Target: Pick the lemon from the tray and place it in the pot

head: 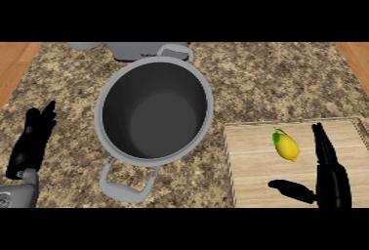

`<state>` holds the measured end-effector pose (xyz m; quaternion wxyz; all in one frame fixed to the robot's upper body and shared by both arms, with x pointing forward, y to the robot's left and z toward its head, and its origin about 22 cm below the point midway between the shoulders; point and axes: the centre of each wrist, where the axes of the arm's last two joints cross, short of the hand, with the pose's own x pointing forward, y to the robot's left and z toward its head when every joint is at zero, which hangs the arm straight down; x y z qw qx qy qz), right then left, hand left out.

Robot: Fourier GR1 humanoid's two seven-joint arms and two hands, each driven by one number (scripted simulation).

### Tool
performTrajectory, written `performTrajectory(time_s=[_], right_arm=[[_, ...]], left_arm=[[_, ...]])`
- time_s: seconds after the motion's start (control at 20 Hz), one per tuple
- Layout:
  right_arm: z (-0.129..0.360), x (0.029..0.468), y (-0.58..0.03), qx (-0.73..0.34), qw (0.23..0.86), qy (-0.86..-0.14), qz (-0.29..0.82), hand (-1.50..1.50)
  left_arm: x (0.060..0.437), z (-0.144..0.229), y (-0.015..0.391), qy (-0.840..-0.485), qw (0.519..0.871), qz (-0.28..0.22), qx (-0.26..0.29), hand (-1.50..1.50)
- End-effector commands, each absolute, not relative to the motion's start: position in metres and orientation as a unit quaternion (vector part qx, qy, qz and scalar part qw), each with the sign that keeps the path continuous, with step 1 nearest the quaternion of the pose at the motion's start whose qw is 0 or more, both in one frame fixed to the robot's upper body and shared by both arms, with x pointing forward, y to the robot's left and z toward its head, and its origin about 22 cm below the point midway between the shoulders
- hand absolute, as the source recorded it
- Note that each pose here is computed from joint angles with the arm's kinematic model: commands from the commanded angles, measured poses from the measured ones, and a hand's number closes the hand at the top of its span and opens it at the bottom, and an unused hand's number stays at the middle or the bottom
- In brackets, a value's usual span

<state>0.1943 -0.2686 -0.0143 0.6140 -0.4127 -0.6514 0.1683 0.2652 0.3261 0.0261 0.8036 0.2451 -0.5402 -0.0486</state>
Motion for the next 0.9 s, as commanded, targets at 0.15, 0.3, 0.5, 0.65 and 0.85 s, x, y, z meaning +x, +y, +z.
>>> performTrajectory(time_s=[0.15, 0.3, 0.5, 0.65, 0.85], right_arm=[[-0.011, 0.222, -0.265, -0.405, 0.625, -0.644, 0.175, -1.50], [-0.029, 0.213, -0.278, -0.398, 0.627, -0.649, 0.166, -1.50], [-0.023, 0.220, -0.274, -0.392, 0.630, -0.650, 0.165, 1.50], [-0.025, 0.213, -0.266, -0.413, 0.592, -0.673, 0.160, 1.50], [-0.036, 0.219, -0.282, -0.459, 0.556, -0.674, 0.160, 1.50]], left_arm=[[0.253, 0.026, 0.351, -0.542, 0.803, -0.050, 0.243, 0.00], [0.262, 0.037, 0.325, -0.540, 0.804, -0.044, 0.246, 0.00], [0.254, 0.018, 0.329, -0.540, 0.805, -0.048, 0.240, 0.00], [0.264, 0.019, 0.326, -0.533, 0.809, -0.047, 0.242, 0.00], [0.267, 0.037, 0.338, -0.544, 0.801, -0.043, 0.248, 0.00]])
